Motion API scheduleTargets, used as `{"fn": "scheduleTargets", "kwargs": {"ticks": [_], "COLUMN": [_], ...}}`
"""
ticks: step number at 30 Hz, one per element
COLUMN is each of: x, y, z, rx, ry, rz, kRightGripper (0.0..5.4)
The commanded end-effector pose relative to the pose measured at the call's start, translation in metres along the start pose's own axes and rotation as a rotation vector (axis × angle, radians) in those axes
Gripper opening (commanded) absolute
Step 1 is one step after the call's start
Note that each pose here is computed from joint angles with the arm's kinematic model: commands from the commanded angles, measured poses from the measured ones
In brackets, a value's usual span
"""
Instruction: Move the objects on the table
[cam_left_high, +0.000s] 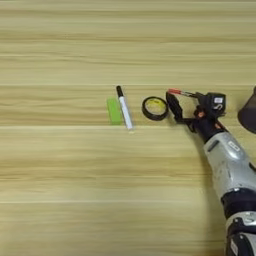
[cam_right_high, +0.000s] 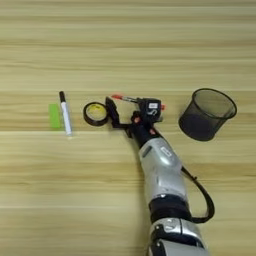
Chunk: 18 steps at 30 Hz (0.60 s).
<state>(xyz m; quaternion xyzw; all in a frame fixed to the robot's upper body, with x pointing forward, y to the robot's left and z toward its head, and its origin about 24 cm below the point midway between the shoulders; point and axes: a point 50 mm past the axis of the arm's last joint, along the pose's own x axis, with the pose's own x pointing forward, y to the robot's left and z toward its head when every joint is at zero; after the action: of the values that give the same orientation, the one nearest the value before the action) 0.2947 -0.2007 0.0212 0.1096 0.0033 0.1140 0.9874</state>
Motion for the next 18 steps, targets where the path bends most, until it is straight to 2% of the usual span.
{"fn": "scheduleTargets", "kwargs": {"ticks": [1, 9, 18], "x": [0.013, 0.017, 0.023], "y": [0.017, 0.035, 0.041], "z": [0.026, 0.015, 0.006], "rx": [-0.097, -0.145, -0.182], "ry": [-0.088, -0.048, -0.024], "rz": [0.07, 0.117, 0.12], "kRightGripper": [5.35, 5.35, 5.35]}}
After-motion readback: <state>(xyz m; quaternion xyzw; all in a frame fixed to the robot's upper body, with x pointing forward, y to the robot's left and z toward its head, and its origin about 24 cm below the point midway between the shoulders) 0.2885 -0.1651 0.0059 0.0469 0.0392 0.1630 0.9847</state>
